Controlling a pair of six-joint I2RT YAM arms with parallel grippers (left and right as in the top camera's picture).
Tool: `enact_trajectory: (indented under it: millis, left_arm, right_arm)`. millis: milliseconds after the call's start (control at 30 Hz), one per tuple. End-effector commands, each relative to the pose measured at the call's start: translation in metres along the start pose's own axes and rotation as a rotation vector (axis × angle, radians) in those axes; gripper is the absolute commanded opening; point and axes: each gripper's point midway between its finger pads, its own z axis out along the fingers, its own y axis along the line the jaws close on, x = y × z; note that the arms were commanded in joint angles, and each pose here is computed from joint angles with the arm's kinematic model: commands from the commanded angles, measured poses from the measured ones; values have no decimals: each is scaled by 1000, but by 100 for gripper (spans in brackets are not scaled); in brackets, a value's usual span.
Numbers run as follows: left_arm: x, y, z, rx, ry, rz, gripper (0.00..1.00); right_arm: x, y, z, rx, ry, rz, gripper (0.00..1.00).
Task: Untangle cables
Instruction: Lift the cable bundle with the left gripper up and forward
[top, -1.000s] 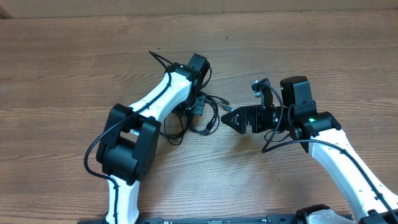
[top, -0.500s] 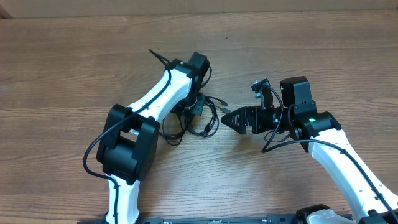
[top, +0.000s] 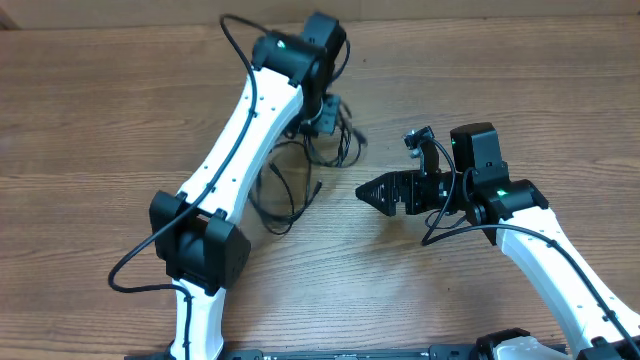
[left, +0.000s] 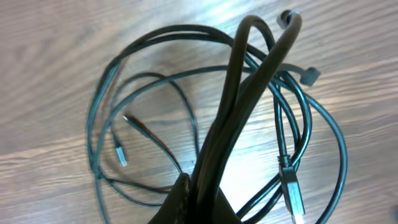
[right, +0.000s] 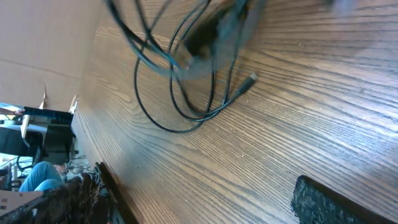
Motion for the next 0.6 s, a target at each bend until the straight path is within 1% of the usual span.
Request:
enact_trajectory:
  millis: [0, 133, 233, 400, 567]
  left_arm:
    - [-22, -3, -41, 37, -119, -13, 4]
    - [-32, -1, -70, 23, -198, 17, 4]
    - [-33, -1, -82, 17, -222, 114, 4]
    - [-22, 3, -83, -16, -179, 361, 4]
    - [-13, 8, -81, -47, -141, 427, 4]
  right_arm:
    - [-5, 5, -3, -2, -14, -22, 100]
    - [-4, 5, -3, -1, -12, -20, 100]
    - [-4, 5, -3, -2, -13, -20, 100]
    - [-14, 8, -4, -12, -46, 20, 100]
    - [-37, 19, -6, -64, -127, 61, 100]
